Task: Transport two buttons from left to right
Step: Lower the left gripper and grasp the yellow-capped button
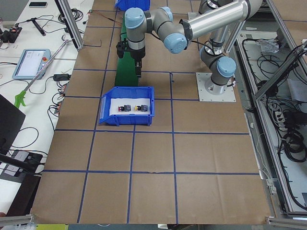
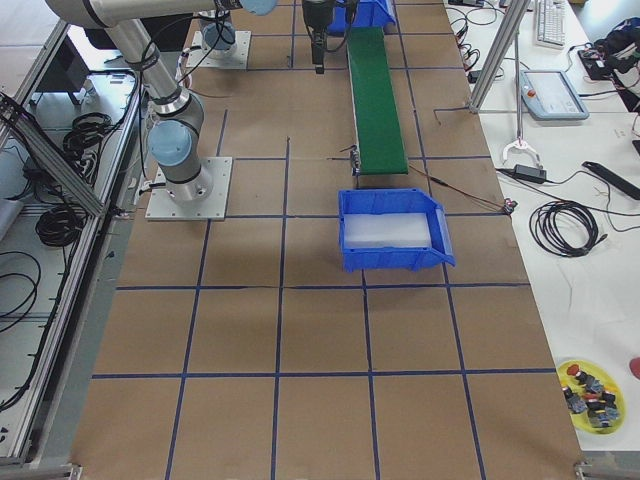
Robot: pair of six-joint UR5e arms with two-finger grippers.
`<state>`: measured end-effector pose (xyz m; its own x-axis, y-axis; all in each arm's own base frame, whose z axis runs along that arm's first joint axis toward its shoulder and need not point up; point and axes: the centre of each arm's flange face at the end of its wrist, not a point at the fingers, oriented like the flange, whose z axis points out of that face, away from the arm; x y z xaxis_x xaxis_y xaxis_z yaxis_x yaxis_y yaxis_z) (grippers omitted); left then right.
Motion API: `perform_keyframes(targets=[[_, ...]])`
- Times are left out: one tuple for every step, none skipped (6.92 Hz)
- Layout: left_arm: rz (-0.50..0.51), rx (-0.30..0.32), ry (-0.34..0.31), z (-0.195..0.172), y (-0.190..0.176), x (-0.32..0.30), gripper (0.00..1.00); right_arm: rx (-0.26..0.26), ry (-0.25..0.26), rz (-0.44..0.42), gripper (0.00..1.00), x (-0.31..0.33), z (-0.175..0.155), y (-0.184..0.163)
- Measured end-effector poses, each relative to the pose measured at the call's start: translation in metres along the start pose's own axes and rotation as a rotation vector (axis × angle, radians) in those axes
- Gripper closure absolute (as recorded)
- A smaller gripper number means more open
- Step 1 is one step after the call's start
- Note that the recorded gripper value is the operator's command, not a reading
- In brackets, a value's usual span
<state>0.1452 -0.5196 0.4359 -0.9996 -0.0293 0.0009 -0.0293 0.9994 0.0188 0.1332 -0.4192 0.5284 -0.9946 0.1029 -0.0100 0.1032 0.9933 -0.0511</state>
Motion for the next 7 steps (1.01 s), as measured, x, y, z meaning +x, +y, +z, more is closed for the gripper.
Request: perform_keyframes(targets=[[0.005, -0.006, 0.006, 0.010, 0.004, -0.037, 0.01, -0.001, 0.000, -0.001, 0.00, 0.000, 0.000, 0.000], [0.003, -0.014, 0.015, 0.023, 0.011, -0.063, 0.01, -0.001, 0.000, -0.001, 0.00, -0.001, 0.000, 0.000], [0.000, -0.009, 0.015, 0.037, 0.017, -0.072, 0.01, -0.001, 0.000, -0.002, 0.00, -0.001, 0.000, 0.000], [-0.002, 0.009, 0.003, 0.050, 0.022, -0.073, 0.01, -0.001, 0.000, -0.002, 0.00, -0.001, 0.000, 0.000], [-0.001, 0.022, -0.005, 0.061, 0.023, -0.071, 0.01, -0.001, 0.000, -0.002, 0.00, -0.001, 0.000, 0.000], [0.000, 0.030, -0.004, 0.071, 0.021, -0.071, 0.01, -0.001, 0.000, -0.002, 0.00, -0.001, 0.000, 0.001], [0.000, 0.039, 0.004, 0.082, 0.017, -0.072, 0.01, 0.000, 0.000, -0.003, 0.00, -0.001, 0.000, 0.001]])
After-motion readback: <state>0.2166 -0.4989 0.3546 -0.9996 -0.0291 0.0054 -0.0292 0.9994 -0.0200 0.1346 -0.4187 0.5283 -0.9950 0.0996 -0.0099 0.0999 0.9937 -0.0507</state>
